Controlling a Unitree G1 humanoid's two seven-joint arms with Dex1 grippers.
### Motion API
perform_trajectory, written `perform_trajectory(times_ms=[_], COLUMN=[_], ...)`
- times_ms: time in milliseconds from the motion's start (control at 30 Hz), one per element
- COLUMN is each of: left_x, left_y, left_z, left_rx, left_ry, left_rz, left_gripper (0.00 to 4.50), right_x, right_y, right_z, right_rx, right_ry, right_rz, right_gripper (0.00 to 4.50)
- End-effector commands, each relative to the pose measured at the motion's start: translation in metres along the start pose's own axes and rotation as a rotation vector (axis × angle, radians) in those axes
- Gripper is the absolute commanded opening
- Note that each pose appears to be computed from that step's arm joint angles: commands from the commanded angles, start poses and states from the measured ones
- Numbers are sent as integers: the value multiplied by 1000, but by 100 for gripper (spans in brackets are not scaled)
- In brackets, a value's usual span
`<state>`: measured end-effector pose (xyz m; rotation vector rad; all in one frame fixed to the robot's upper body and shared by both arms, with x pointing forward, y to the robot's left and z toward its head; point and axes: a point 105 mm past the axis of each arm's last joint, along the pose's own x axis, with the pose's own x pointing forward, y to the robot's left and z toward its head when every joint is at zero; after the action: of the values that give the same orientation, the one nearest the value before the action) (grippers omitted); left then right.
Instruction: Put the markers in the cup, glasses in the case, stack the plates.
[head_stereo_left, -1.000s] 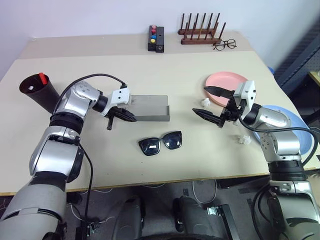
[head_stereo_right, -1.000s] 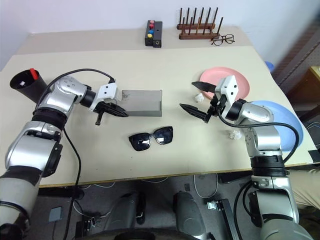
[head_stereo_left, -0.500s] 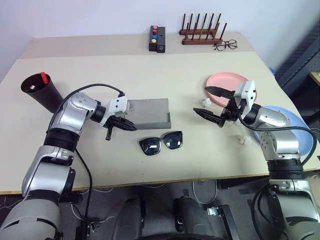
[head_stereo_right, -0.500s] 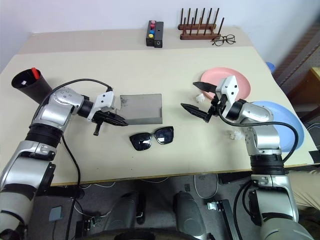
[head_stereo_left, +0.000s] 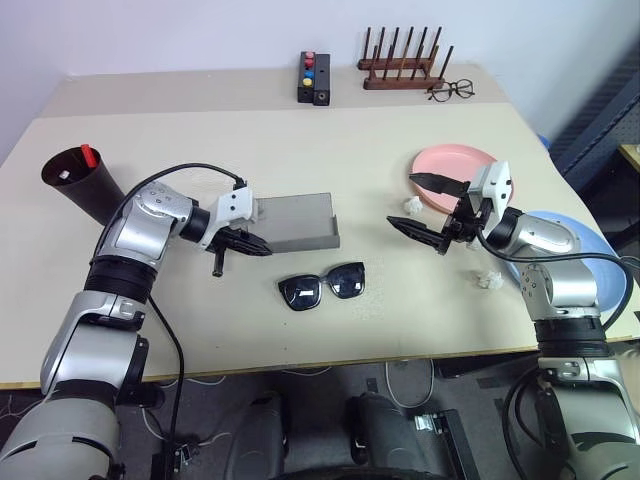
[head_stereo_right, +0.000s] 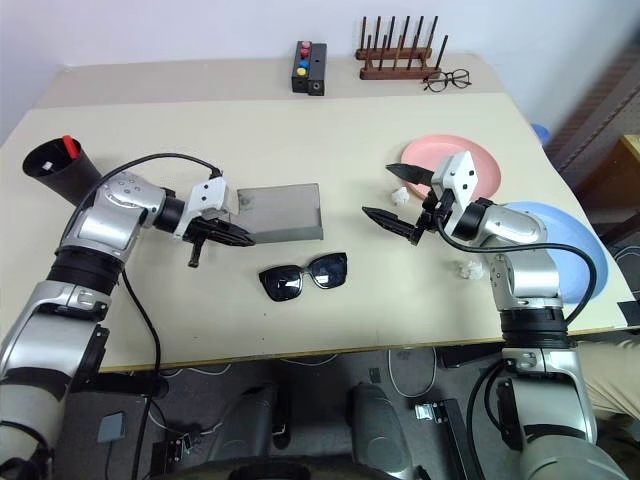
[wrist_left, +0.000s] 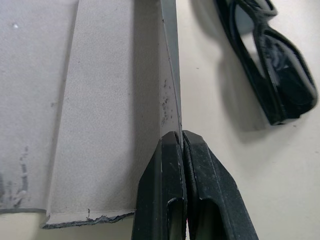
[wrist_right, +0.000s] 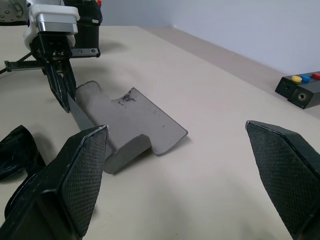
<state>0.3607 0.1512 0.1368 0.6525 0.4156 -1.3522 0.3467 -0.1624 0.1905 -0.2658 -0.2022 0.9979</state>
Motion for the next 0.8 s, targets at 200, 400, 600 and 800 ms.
perform_trajectory(times_ms=[200, 400, 600, 800], left_x=[-6, -19, -33, -13], left_y=[3, 2, -18, -40], left_z=[10, 30, 59, 65], left_rx=[45, 91, 127, 42], left_ry=[-16, -67, -128, -160], left_rz=[23, 17, -47, -158], left_gripper=[275, 275, 275, 275], right_x=[2, 2, -2, -10], right_y=[-3, -5, -7, -3], right_z=[14, 14, 13, 6], right_rx=[-43, -46, -47, -24], right_ry=[-34, -31, -21, 10], right_rz=[5, 1, -8, -5], right_gripper=[450, 450, 450, 450])
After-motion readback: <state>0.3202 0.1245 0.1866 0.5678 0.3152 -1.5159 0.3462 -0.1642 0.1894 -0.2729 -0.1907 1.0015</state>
